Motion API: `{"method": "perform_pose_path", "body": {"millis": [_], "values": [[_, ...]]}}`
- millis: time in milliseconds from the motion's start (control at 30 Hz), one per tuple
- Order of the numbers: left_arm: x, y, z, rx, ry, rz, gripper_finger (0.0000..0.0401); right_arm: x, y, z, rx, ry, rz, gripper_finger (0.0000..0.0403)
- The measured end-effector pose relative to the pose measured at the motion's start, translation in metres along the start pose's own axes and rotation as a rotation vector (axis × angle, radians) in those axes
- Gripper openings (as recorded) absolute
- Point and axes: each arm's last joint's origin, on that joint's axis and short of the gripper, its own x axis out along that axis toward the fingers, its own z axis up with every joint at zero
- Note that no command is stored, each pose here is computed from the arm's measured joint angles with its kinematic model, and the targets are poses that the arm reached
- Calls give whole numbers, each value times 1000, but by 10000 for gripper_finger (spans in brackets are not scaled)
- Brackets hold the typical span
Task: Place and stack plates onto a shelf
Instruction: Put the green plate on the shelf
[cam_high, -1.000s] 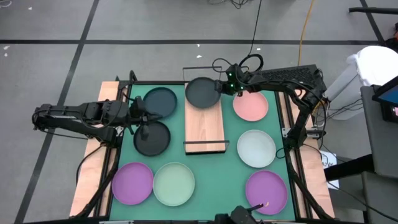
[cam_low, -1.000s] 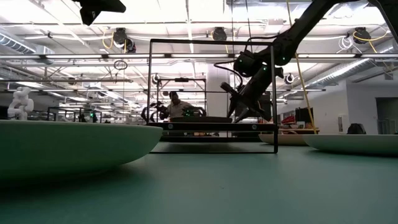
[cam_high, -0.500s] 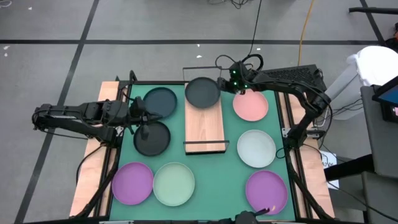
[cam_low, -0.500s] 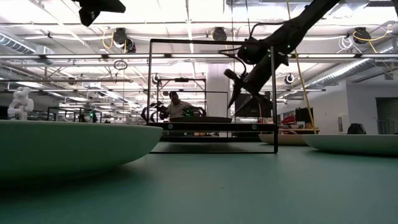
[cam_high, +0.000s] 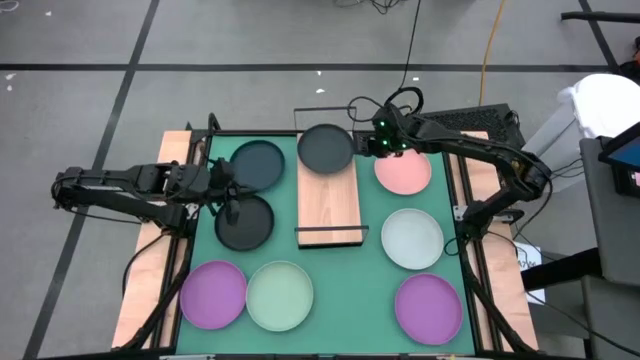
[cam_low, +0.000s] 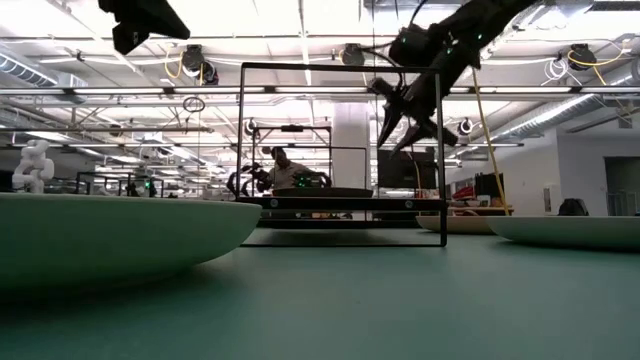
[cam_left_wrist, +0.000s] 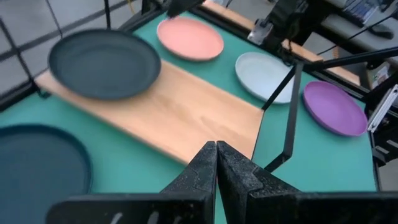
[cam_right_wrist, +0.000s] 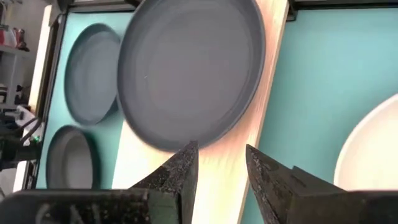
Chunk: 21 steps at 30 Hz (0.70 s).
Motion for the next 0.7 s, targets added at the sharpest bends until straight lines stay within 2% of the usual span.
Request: {"method": "perform_pose_path", "body": {"millis": [133,400,567,700], "values": [[0,1,-3,-27,37,-8,15,-15,8,-13,-28,-7,-16,118],[0,-1,-4,-9,74,-63,15,-42,20,-43,-42,-11,-43,118],[-1,-5,-7,69,93,-113,18,-54,15,-69,15,-13,-28,118],[-2,-9,-9,117,110,-158,44,-63,4,-91,88,-21,-18,118]]}}
